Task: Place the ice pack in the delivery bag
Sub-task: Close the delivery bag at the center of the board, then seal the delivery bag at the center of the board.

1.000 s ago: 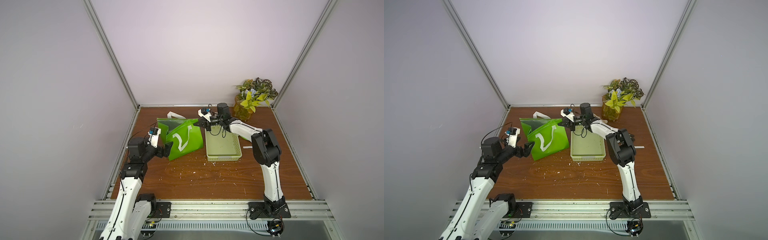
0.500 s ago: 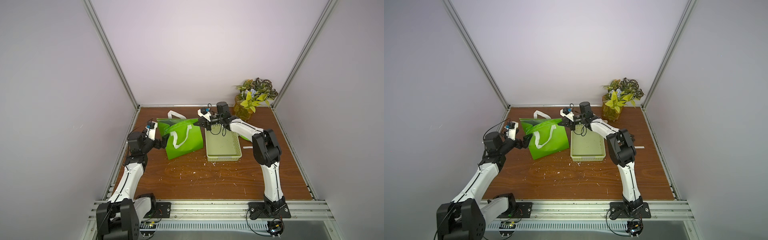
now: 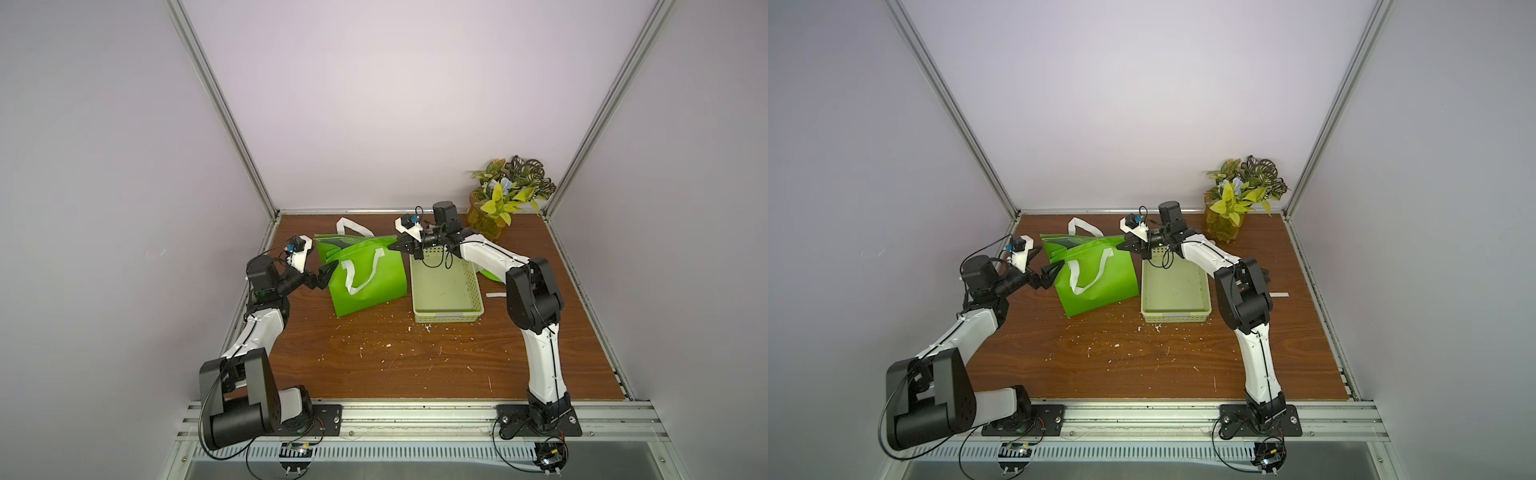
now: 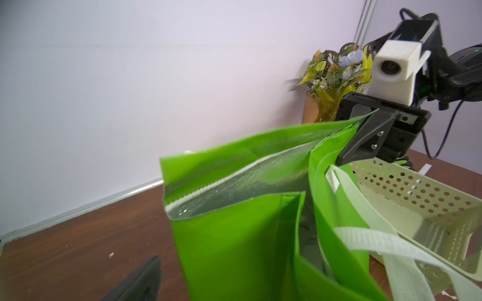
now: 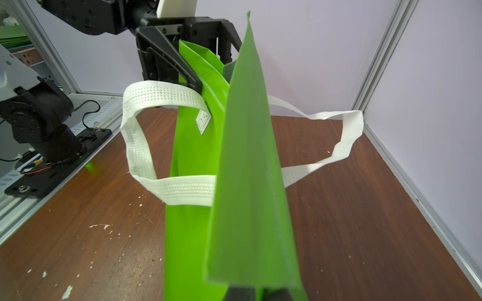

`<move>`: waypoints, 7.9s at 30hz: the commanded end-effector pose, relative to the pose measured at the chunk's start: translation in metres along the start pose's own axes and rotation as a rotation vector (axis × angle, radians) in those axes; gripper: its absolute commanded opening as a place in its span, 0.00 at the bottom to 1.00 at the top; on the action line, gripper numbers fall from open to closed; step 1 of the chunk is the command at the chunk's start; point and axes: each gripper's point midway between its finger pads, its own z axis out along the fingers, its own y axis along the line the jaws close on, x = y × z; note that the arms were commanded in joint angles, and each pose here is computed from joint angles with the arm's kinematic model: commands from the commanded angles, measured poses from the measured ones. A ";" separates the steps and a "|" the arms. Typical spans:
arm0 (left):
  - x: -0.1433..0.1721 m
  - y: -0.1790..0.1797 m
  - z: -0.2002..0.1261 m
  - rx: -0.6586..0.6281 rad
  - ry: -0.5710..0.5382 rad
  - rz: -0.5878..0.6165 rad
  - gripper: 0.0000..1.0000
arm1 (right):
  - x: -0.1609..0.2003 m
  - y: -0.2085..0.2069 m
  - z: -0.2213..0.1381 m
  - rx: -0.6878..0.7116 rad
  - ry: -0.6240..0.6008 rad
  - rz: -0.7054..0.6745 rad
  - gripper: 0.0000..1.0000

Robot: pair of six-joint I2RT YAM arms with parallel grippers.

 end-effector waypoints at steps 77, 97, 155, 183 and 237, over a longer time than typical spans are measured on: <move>-0.003 -0.014 0.016 0.349 -0.175 -0.067 0.00 | -0.075 -0.021 -0.028 0.028 -0.056 -0.130 0.71; -0.002 -0.012 0.017 0.345 -0.183 -0.084 0.00 | -0.077 -0.020 -0.019 0.020 -0.021 -0.171 0.91; -0.005 0.006 0.022 0.185 -0.209 -0.121 0.00 | -0.138 -0.001 0.032 0.028 0.012 -0.400 0.86; -0.006 0.006 0.027 0.195 -0.209 -0.116 0.00 | -0.080 -0.050 0.047 0.253 0.291 -0.542 0.71; 0.006 0.013 0.033 0.165 -0.173 -0.122 0.00 | -0.194 -0.033 0.053 0.334 -0.048 -0.492 0.70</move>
